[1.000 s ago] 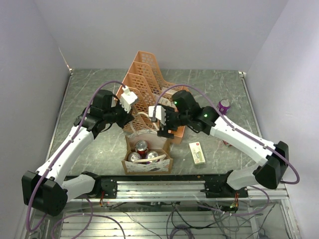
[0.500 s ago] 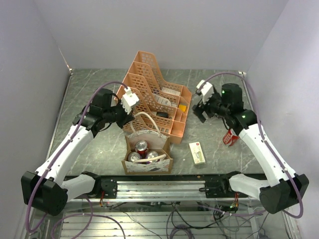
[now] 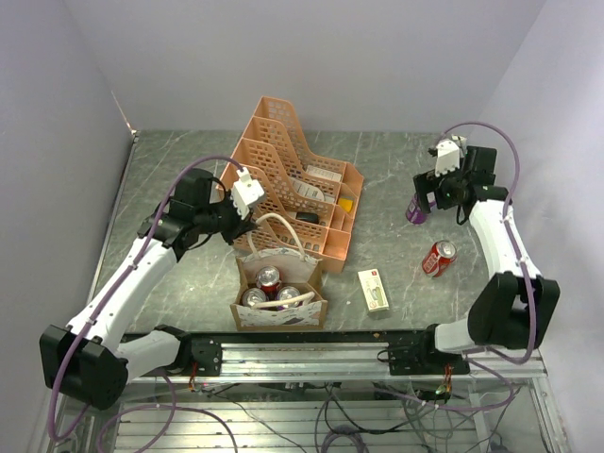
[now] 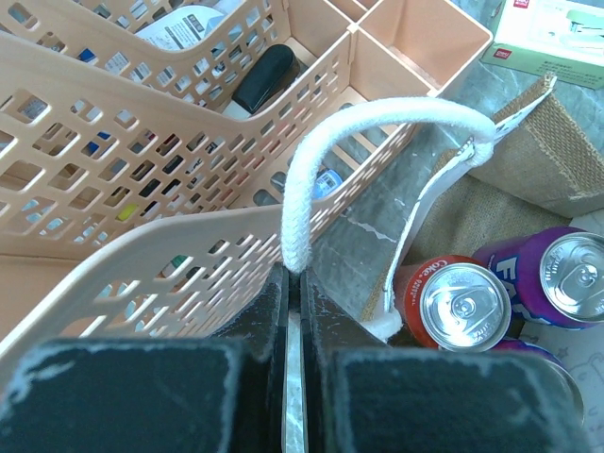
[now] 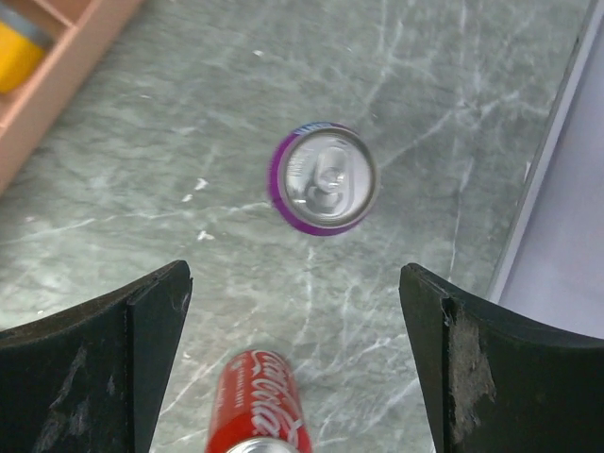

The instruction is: Place the beverage into the canvas bag

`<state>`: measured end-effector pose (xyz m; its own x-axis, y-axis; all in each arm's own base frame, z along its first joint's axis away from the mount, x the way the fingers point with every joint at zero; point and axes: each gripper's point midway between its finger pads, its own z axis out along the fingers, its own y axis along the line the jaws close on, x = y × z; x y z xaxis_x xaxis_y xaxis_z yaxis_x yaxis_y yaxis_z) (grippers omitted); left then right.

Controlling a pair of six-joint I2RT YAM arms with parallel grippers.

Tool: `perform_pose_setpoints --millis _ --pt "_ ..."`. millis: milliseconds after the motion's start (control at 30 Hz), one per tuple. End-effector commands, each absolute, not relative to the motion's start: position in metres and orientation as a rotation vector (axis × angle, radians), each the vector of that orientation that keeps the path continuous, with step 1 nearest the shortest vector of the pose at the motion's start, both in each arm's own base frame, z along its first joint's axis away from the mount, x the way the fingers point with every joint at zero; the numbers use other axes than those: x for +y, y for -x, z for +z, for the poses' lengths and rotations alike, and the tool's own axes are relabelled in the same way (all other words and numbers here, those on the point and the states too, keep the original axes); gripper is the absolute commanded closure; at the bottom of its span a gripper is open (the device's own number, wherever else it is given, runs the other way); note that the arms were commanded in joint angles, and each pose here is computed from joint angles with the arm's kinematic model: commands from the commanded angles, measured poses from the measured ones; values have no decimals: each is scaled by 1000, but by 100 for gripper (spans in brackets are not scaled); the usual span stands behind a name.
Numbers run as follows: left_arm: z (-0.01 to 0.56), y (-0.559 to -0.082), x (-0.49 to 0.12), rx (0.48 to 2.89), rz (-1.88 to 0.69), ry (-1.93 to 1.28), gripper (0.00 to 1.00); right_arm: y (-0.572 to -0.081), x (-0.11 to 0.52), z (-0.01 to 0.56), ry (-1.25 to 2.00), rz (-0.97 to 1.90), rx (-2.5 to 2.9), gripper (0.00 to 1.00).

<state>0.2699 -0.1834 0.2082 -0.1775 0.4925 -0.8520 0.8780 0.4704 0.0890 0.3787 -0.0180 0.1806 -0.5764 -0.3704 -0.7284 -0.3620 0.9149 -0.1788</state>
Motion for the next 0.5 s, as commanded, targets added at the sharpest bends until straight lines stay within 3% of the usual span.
perform_pose_setpoints --millis 0,467 --pt "218 -264 -192 1741 -587 -1177 93 -396 -39 176 477 -21 2262 7" --pt "216 -263 -195 1762 -605 -1155 93 -432 -49 113 504 93 2419 3"
